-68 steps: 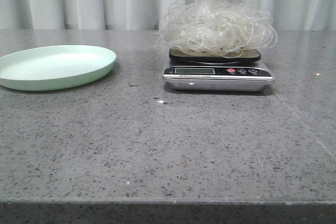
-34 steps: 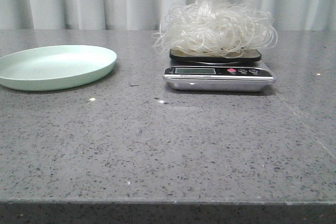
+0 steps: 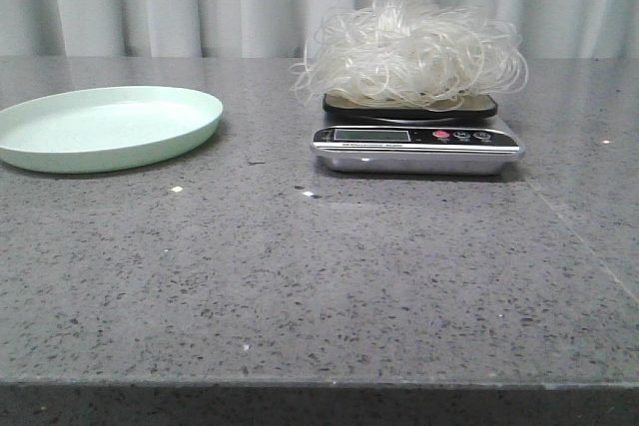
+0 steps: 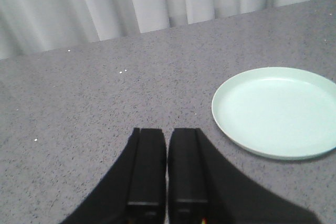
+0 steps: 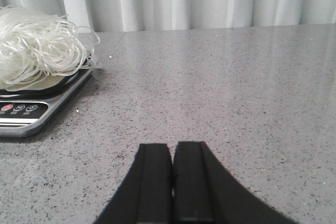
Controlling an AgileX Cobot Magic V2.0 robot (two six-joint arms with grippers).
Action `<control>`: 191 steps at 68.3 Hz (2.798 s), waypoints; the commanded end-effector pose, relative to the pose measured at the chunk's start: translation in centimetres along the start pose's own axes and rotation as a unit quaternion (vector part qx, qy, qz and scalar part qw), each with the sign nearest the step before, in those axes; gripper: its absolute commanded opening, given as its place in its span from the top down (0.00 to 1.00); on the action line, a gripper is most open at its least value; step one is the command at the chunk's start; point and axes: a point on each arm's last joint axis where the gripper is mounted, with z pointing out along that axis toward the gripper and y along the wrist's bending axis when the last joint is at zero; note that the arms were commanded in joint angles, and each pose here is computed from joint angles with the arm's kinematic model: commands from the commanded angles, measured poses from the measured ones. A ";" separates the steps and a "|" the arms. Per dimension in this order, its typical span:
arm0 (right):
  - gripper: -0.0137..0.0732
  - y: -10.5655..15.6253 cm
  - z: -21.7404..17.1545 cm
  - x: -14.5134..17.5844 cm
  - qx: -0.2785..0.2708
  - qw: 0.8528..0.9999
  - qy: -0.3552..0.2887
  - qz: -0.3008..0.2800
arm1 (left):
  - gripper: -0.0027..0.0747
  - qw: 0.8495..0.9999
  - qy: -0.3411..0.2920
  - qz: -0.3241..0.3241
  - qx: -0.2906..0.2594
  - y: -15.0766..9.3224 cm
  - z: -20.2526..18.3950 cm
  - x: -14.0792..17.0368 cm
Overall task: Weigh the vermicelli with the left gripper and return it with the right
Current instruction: 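Withdraw the left gripper while the vermicelli rests on the scale, then lower the right gripper onto the vermicelli on the scale and grasp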
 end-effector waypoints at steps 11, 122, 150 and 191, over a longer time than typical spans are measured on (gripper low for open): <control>0.67 0.0 -0.2 -1.1 0.003 0.999 -0.054 -0.002 | 0.79 0.992 -0.123 -0.010 -0.028 -0.5 -2.4 2.3; 0.13 14.2 17.6 -30.6 -0.234 0.962 0.134 -0.046 | 0.79 0.989 -0.129 -0.068 -0.001 -1.2 -2.2 3.6; 0.14 17.2 26.1 -21.3 -0.225 0.918 0.317 -0.077 | 0.79 0.989 -0.129 -0.068 -0.001 -1.2 -2.2 3.6; 0.19 17.6 30.9 -13.7 -0.190 0.880 0.416 -0.132 | 0.79 0.989 -0.129 -0.068 -0.001 -1.2 -2.2 3.6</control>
